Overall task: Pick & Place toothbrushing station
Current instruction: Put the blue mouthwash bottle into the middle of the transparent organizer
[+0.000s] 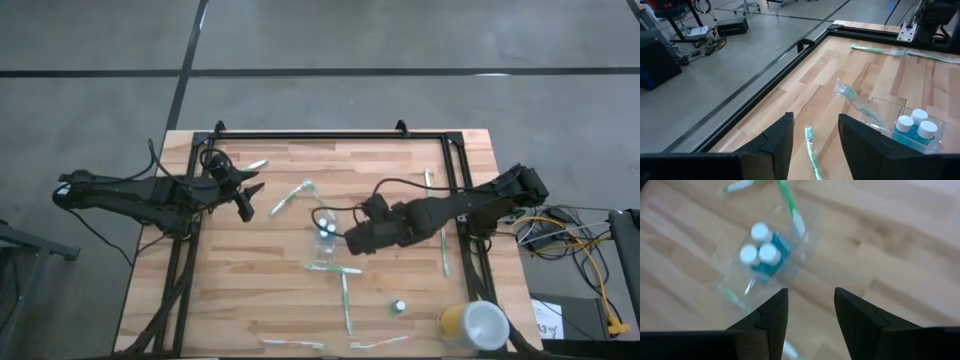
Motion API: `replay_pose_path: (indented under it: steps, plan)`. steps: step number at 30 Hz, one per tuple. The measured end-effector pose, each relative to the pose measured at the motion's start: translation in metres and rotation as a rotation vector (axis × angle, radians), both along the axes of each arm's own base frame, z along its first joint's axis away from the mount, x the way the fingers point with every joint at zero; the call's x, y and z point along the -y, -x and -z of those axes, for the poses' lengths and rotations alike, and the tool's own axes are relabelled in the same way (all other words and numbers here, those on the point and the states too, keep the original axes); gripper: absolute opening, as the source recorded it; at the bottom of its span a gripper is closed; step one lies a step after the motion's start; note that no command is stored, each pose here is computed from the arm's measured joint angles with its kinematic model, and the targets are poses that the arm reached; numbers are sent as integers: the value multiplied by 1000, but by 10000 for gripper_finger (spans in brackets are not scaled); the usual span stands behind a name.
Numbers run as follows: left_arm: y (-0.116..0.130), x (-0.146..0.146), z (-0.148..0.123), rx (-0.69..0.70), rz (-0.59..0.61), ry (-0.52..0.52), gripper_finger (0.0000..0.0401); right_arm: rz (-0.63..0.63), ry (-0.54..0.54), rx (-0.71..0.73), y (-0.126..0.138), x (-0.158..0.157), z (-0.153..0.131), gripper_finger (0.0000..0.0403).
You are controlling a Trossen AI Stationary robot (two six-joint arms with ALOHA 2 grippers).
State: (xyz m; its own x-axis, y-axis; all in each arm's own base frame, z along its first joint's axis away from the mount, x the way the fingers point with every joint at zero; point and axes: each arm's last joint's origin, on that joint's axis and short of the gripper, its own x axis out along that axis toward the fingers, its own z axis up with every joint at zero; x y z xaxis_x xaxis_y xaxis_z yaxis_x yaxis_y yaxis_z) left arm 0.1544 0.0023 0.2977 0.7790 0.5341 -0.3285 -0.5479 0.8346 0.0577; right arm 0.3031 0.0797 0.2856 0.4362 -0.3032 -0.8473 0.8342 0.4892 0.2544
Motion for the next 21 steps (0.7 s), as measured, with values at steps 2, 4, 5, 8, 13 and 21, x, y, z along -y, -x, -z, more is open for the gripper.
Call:
replay_pose_path:
  steps: [2,4,5,8,13,21]
  plan:
    - [0,0,0,-1,0,0,161,-21,-40,-19,4,-5,-1,157]
    - [0,0,0,-2,0,0,161,-47,-63,-29,8,-11,-3,157]
    - [0,0,0,-3,0,0,161,-52,-65,-30,10,-13,-3,157]
    - [-1,0,1,-5,0,-1,161,-94,-67,-22,16,-23,-7,157]
    - [-1,0,1,-7,0,-1,161,-255,-93,-85,30,-35,-12,157]
    - [-1,0,1,-6,0,-1,161,-478,-191,-129,61,-64,-26,157]
